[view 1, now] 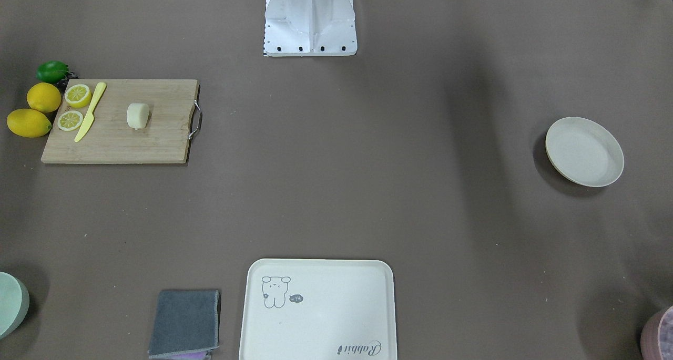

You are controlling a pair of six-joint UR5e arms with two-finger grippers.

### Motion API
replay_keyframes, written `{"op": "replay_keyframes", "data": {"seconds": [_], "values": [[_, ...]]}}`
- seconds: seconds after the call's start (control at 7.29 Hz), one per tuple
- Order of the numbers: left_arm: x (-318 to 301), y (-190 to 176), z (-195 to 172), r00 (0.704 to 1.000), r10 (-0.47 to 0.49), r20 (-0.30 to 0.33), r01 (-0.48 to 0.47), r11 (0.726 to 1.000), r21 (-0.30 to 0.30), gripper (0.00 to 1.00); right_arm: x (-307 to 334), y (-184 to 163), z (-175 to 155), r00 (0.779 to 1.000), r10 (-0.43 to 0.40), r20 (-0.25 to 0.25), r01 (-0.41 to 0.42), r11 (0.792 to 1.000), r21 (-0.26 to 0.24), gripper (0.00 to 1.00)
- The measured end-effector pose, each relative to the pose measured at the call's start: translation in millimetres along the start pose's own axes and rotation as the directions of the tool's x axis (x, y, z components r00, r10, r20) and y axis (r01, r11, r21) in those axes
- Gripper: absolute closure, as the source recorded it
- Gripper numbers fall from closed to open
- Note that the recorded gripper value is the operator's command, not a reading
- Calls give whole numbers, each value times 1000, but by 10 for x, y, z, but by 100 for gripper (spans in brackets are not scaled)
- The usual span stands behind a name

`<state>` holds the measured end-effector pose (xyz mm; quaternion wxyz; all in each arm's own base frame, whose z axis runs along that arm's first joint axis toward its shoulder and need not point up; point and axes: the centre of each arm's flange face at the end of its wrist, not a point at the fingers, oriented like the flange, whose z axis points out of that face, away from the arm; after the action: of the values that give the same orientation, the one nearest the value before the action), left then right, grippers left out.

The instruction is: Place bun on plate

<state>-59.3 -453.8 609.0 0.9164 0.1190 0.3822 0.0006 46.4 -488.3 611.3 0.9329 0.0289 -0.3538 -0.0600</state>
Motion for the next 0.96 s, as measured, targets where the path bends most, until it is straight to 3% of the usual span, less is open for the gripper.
{"op": "replay_keyframes", "data": {"seconds": [0.96], "values": [[-42,44,30,1000,-8,10,8,1000,-8,2,-17,-13,8,1000,0,23,0,1000,-1,0]]}}
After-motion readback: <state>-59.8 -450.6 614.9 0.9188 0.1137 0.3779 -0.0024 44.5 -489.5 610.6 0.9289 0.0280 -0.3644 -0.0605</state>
